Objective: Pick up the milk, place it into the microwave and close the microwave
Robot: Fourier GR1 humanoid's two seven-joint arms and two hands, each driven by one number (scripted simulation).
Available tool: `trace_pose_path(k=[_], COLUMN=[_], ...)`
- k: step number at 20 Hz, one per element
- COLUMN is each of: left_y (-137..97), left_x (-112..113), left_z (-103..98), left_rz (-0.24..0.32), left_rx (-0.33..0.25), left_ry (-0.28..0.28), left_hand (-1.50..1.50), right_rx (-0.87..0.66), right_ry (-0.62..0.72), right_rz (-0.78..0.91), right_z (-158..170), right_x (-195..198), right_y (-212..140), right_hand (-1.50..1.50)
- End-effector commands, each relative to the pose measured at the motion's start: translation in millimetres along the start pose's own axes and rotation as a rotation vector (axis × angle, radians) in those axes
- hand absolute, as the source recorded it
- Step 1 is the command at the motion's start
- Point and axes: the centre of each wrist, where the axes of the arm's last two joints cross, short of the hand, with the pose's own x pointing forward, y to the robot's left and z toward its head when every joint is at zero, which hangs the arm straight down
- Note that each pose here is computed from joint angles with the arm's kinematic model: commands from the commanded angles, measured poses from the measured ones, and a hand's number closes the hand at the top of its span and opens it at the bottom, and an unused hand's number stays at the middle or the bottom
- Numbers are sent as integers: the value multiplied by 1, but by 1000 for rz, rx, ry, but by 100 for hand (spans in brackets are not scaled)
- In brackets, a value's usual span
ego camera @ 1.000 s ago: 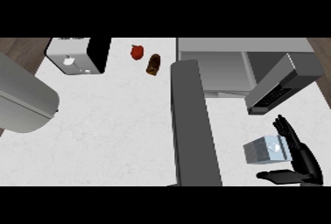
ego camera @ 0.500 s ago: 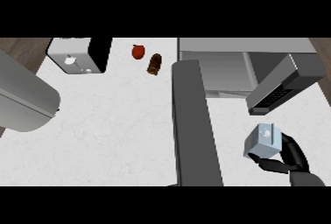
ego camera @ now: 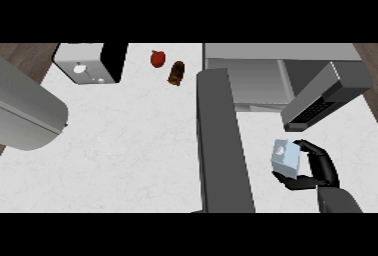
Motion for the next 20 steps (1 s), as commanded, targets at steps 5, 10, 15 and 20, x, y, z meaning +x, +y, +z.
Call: trace_pose_path(k=[5,10,15,20], left_y=[11,3,25,14], left_x=[2,-10,5,12], left_z=[-5,6,-4,14], left_rz=[15,2,-14,0], left_rx=[-3,4,25,35], left_ry=[4,11,-13,15], left_hand=[-150,-150,-150,-150], right_rx=[-41,21,42,34], right_ry=[-128,-160,-209,-186], right_rz=[-52,-181,-143,-113], right_z=[-17,-25,-62,-74], right_x=[-4,4,33,61], right_y=[40,59,60,82], right_hand=[150,150,150,150])
